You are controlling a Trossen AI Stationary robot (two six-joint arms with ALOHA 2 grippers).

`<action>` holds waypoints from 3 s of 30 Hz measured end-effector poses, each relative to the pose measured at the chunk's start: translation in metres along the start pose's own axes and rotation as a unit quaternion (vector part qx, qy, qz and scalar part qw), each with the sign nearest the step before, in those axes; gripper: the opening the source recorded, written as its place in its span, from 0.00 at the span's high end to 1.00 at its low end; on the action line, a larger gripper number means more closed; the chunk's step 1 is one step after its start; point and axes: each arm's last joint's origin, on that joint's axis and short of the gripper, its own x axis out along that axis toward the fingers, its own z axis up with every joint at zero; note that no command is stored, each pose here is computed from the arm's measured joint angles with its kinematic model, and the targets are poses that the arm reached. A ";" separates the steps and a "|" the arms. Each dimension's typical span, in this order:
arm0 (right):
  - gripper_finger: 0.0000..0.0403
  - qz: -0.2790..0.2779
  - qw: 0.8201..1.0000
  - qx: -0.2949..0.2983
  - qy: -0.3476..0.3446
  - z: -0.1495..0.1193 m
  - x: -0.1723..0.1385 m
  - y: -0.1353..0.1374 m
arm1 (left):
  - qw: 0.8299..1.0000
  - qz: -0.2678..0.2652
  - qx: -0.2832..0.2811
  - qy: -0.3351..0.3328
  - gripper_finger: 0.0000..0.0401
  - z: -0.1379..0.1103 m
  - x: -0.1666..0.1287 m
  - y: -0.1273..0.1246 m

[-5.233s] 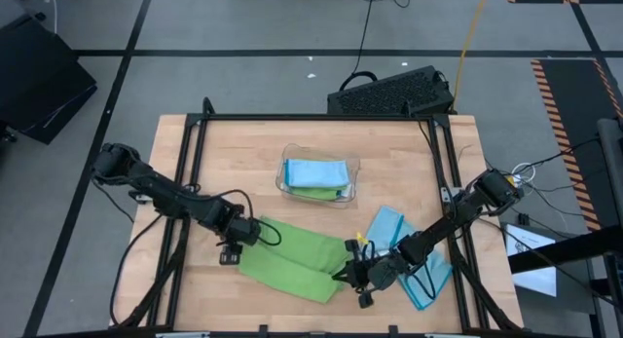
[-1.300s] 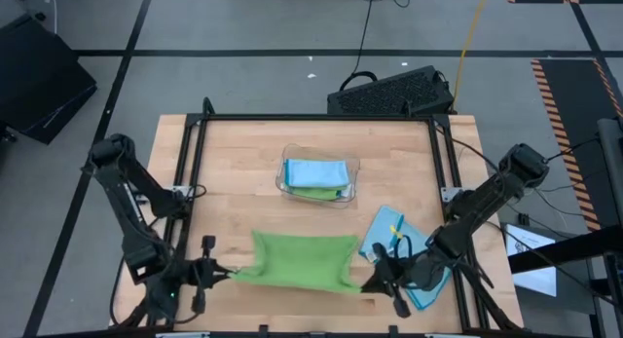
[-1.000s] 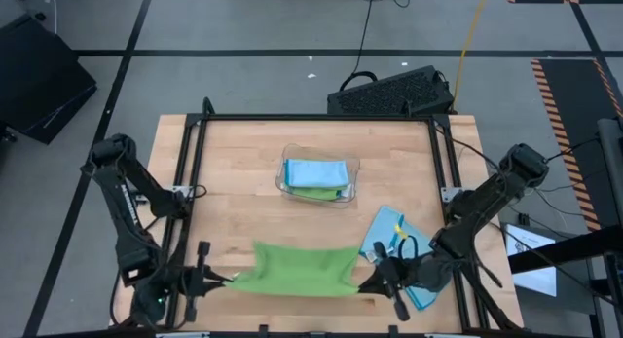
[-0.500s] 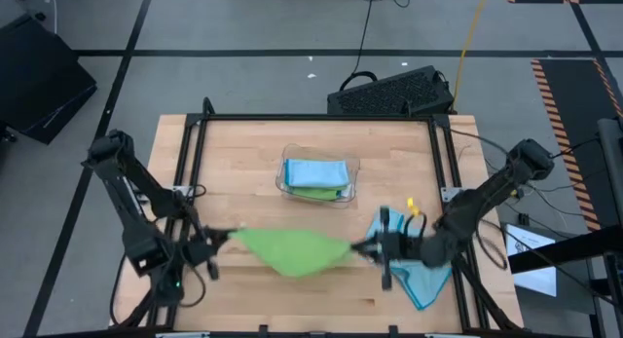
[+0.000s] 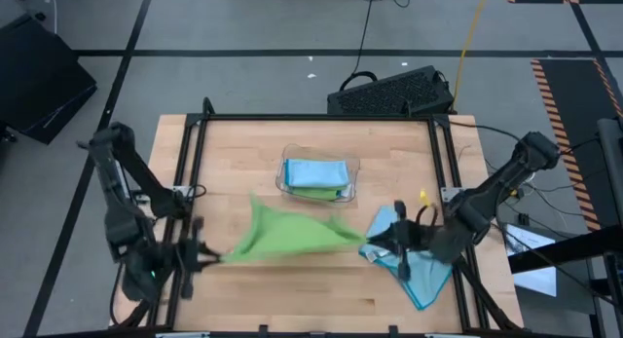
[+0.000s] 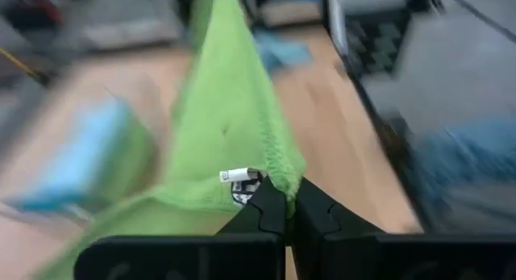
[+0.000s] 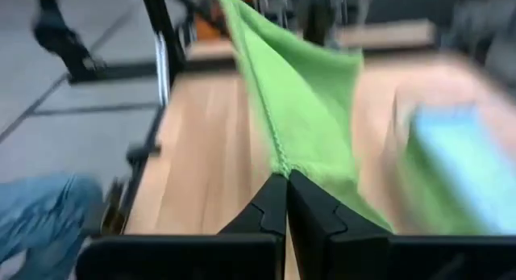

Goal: Fold microfiber towels
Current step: Fold the green microfiber cloth

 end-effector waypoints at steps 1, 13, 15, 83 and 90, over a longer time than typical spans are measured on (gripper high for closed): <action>1.00 -0.004 1.000 0.014 0.022 -0.009 0.002 0.002 | 1.000 -0.017 -0.008 0.024 0.99 -0.008 0.003 -0.006; 1.00 0.150 0.975 0.103 0.124 -0.089 0.057 0.034 | 0.971 -0.146 -0.112 0.150 1.00 -0.067 0.049 -0.081; 1.00 0.189 0.969 0.110 0.117 -0.092 0.061 0.043 | 0.968 -0.178 -0.120 0.128 0.99 -0.065 0.048 -0.092; 1.00 0.098 0.991 0.073 0.046 -0.060 0.044 -0.006 | 0.991 -0.023 -0.090 0.101 0.98 -0.040 0.009 -0.064; 0.89 0.105 0.993 0.034 0.030 -0.102 0.124 0.035 | 0.983 -0.014 -0.113 0.147 0.99 -0.065 0.028 -0.084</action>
